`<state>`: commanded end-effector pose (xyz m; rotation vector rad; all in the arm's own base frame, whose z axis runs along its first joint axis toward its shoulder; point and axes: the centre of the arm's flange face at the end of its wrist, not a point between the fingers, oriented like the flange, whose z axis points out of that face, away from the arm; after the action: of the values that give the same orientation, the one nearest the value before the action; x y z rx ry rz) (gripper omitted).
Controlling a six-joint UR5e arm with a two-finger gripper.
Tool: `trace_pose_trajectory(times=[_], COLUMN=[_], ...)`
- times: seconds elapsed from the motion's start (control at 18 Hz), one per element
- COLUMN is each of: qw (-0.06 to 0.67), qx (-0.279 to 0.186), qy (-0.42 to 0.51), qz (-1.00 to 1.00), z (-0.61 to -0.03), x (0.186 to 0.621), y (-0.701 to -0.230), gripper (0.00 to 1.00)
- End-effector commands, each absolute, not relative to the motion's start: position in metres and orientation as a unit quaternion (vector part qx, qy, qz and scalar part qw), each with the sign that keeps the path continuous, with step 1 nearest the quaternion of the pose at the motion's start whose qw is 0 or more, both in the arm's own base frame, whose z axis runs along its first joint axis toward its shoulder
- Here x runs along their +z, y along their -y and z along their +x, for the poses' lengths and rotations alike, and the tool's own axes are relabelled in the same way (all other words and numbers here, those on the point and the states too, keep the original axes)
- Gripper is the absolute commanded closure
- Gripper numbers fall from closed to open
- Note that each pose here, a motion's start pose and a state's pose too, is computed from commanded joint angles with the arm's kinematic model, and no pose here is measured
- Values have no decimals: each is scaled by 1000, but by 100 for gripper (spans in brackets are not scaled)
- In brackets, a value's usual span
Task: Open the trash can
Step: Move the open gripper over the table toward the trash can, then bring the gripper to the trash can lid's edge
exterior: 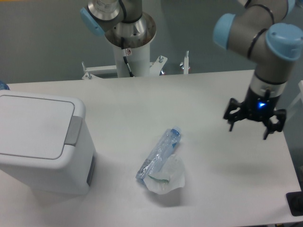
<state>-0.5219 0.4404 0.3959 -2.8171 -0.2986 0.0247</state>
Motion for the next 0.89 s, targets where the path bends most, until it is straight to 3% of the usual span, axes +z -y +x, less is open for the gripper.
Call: trace_pose_trajectory(times=[0.22, 0.67, 0.89], qw=[143, 211, 253], qx=[-23, -59, -91], qy=[110, 135, 163], qz=[-983, -966, -949], z=[-471, -366, -342], x=[403, 468, 484], y=[-479, -539, -554], gripper=[0, 0, 0])
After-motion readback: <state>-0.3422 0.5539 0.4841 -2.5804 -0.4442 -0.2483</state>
